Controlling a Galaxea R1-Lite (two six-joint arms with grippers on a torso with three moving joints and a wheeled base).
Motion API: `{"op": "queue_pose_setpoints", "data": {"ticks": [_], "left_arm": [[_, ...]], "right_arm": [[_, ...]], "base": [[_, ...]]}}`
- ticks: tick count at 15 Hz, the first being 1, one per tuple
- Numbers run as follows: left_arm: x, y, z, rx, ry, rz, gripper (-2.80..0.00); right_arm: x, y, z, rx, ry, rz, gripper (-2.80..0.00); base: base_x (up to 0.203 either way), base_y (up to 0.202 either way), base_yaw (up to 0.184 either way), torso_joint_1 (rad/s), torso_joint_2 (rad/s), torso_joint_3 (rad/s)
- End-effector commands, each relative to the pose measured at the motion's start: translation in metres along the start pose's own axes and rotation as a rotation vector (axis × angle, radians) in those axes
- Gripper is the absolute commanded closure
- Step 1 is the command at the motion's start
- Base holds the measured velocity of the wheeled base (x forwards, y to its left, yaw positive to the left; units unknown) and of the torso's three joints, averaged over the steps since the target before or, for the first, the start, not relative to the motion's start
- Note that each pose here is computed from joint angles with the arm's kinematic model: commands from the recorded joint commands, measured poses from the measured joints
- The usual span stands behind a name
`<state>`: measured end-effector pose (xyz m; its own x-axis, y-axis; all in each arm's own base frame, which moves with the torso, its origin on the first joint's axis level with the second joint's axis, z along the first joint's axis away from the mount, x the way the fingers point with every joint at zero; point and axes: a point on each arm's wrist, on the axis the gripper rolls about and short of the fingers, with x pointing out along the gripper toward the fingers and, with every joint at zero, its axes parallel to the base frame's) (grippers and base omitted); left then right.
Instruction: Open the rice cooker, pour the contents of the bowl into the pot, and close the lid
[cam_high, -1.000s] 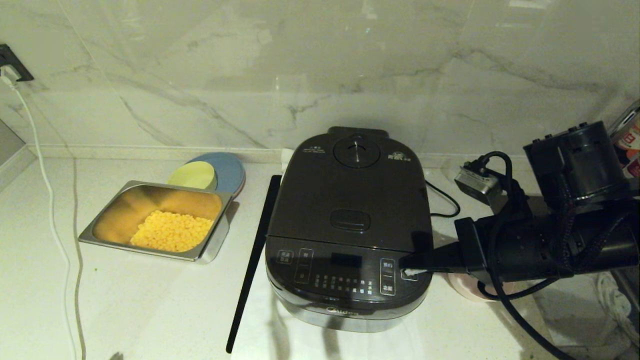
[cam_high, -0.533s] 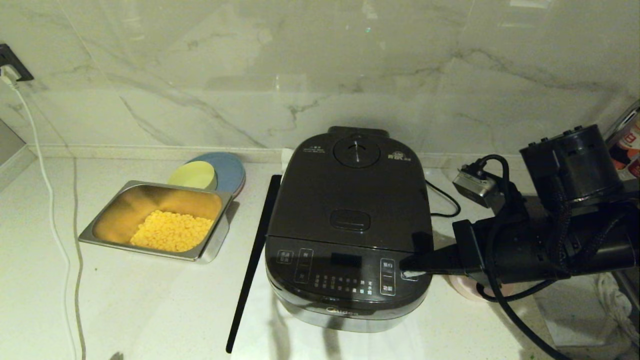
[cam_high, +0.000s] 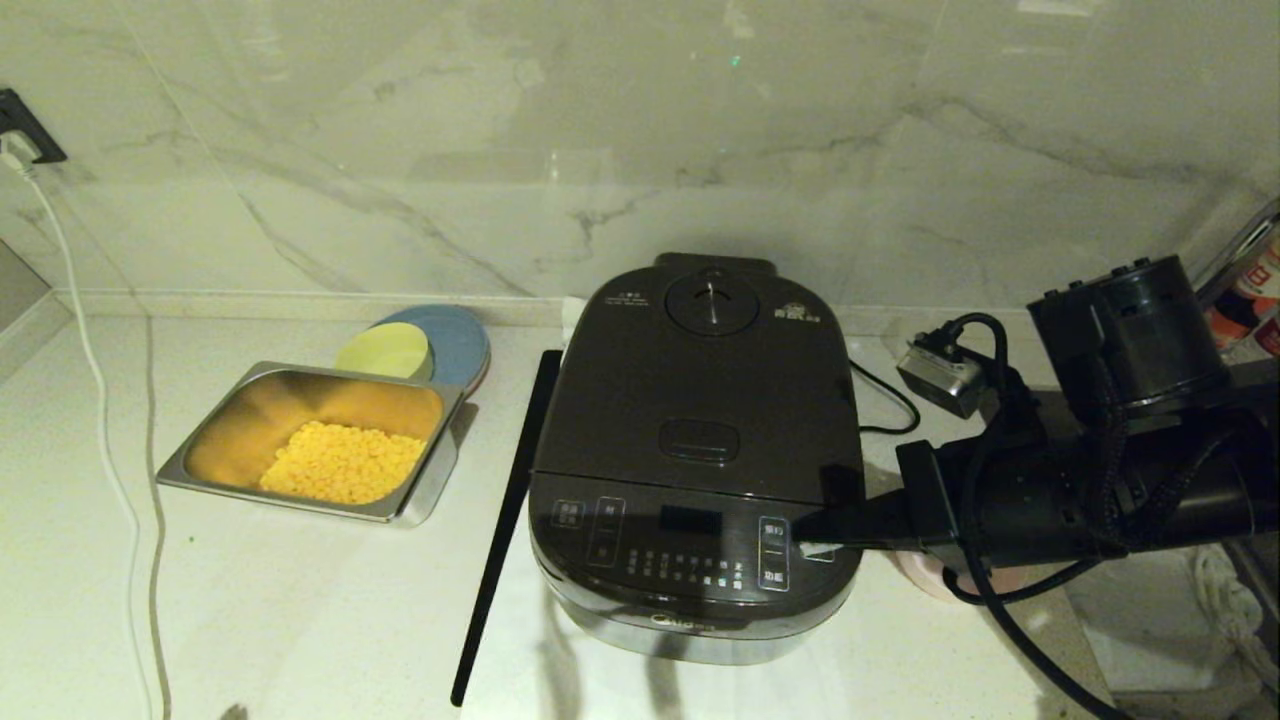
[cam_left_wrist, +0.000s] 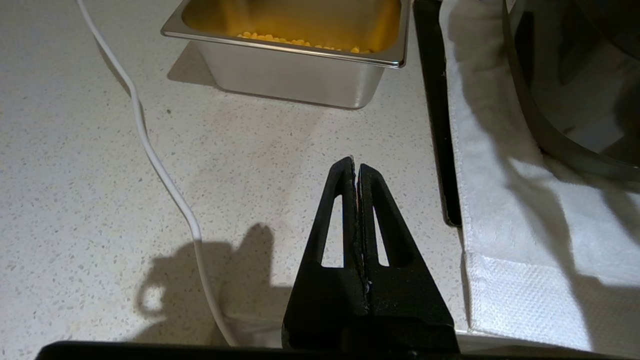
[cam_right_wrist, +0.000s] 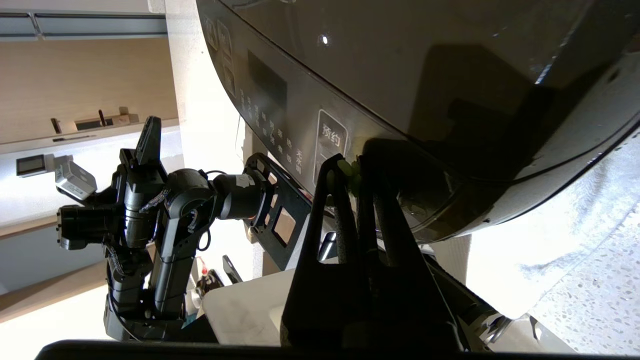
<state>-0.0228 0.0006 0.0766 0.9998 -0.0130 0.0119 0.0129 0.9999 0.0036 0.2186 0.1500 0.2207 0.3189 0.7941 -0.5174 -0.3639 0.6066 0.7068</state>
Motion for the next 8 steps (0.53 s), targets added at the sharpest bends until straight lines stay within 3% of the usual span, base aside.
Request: {"op": "queue_pose_setpoints", "data": {"ticks": [1, 8], "left_arm": [[0.0006, 0.0, -0.0025, -0.001, 0.007, 0.001, 0.0], [0.0006, 0.0, -0.0025, 0.001, 0.007, 0.001, 0.0]], "right_arm": [[0.0026, -0.003, -0.0015, 0.015, 0.014, -0.011, 0.0], [0.005, -0.0064, -0.0039, 0.022, 0.027, -0.02, 0.0]], "base": [[0.0, 0.0, 0.0, 0.0, 0.0, 0.0], [0.0, 0.0, 0.0, 0.0, 0.0, 0.0]]}}
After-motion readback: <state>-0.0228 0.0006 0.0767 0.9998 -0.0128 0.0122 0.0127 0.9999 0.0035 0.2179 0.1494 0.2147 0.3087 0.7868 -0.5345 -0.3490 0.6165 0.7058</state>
